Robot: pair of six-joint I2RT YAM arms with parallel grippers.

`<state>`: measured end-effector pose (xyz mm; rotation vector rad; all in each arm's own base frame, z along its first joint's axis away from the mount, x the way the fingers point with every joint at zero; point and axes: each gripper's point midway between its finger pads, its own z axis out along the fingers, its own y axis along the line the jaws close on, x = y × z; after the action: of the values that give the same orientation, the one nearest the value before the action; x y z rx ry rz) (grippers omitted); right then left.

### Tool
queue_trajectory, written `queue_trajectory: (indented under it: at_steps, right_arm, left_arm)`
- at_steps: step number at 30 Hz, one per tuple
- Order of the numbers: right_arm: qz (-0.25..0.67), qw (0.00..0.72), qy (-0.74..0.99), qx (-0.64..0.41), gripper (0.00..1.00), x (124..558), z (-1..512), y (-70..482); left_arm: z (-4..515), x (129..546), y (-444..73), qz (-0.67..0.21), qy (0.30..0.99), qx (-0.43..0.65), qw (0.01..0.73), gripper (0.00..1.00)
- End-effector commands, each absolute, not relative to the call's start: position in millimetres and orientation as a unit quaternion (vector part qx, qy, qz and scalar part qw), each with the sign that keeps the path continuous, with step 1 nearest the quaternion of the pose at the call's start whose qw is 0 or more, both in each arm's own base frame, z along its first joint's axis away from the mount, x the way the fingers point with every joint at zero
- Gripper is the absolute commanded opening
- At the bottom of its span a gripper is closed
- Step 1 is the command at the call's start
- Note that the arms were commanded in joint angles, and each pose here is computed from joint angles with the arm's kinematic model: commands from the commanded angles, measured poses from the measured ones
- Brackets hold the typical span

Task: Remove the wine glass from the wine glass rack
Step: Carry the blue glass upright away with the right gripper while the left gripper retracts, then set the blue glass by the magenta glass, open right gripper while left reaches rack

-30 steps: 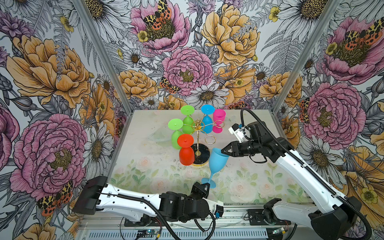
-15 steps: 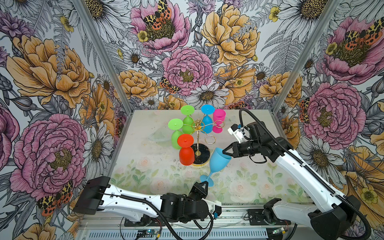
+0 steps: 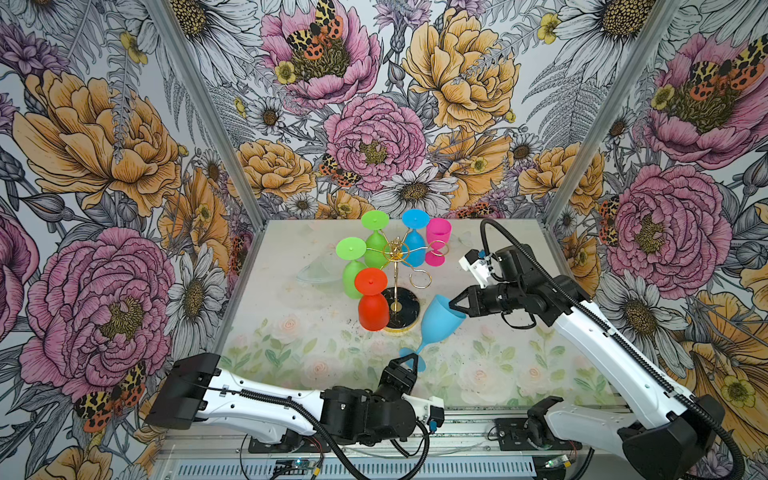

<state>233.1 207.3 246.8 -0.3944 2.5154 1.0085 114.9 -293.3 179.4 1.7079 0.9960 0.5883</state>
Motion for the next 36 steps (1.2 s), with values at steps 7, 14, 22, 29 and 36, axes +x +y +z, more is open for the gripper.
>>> queue_trajectory:
  at_steps: [7, 14, 22, 29, 36]
  right_arm:
    - [0.237, 0.278, 0.923, -0.119, 0.00, 255, 249, 162]
    - [0.102, 0.323, 0.937, -0.083, 0.00, 291, 249, 118]
    - [-0.022, 0.348, 0.937, -0.036, 0.00, 350, 254, 76]
    - [-0.041, 0.362, 0.931, -0.008, 0.00, 417, 249, 66]
    - [-0.054, 0.371, 0.927, 0.009, 0.00, 477, 242, 58]
  left_arm:
    - [242, 111, -281, 0.079, 0.552, 0.576, 0.598, 0.77]
    - [288, 133, -242, -0.036, 0.681, 0.420, 0.599, 0.86]
    - [313, 155, -194, -0.114, 0.748, 0.282, 0.590, 0.86]
    - [308, 176, -142, -0.125, 0.785, 0.179, 0.579, 0.87]
    - [296, 194, -115, -0.119, 0.814, 0.111, 0.557, 0.88]
